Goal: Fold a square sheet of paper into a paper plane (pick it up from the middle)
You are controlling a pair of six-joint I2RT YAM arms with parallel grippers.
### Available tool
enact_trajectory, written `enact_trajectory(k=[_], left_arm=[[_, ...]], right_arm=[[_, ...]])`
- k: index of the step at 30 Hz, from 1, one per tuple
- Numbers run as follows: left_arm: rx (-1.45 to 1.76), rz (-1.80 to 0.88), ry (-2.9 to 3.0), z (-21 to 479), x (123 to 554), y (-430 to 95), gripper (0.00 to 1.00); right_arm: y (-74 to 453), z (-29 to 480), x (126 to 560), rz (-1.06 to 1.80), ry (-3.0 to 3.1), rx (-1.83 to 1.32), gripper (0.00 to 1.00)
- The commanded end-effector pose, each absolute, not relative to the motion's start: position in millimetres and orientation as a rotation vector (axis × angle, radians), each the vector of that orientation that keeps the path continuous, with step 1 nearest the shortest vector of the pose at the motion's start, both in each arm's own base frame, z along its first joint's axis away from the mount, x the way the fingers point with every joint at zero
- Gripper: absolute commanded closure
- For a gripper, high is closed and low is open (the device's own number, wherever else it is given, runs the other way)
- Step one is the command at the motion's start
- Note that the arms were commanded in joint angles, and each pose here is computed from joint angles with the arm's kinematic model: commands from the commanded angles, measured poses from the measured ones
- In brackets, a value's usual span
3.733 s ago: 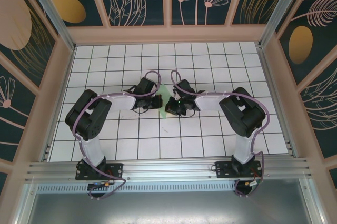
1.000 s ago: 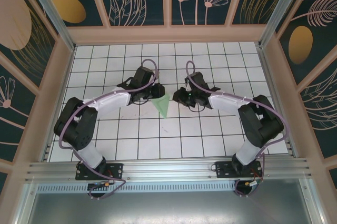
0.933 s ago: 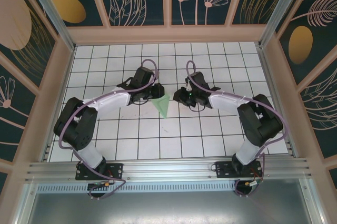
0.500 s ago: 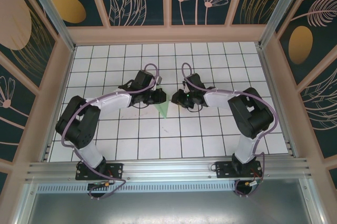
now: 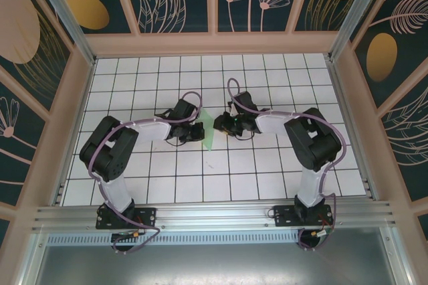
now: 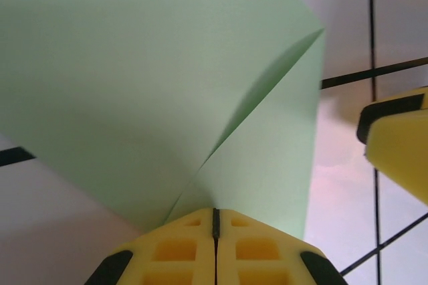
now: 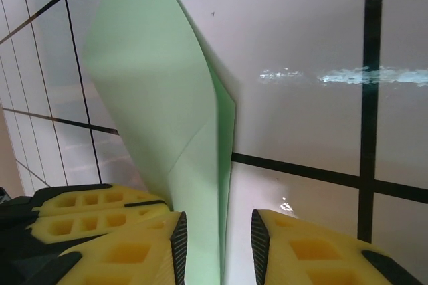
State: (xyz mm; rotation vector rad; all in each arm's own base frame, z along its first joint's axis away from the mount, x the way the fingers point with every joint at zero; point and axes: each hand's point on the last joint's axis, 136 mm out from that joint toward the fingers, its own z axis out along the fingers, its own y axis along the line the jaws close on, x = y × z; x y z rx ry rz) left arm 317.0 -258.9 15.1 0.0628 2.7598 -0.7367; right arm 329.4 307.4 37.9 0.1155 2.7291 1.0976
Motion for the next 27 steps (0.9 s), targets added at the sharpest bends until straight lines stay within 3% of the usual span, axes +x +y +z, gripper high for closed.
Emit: enact_trajectory(k=[1,10,16,27], left_arm=[[0.059,-0.676,2.789,0.0,312.4,-249.8,0.92],[0.075,-0.664,2.796,-4.2,310.0,-247.9,0.93],[0.074,-0.662,2.795,-4.5,309.7,-247.3,0.93],[0.062,-0.654,2.774,1.5,312.9,-246.2,0.92]], right_arm=[[321.5,43.2,335.8,1.151,2.695,0.032,0.65],[334.4,43.0,341.0,1.177,2.695,-0.014,0.67],[341.1,42.9,339.0,1.191,2.702,-0.044,0.77],[327.9,38.1,346.0,1.072,2.709,-0.027,0.68]])
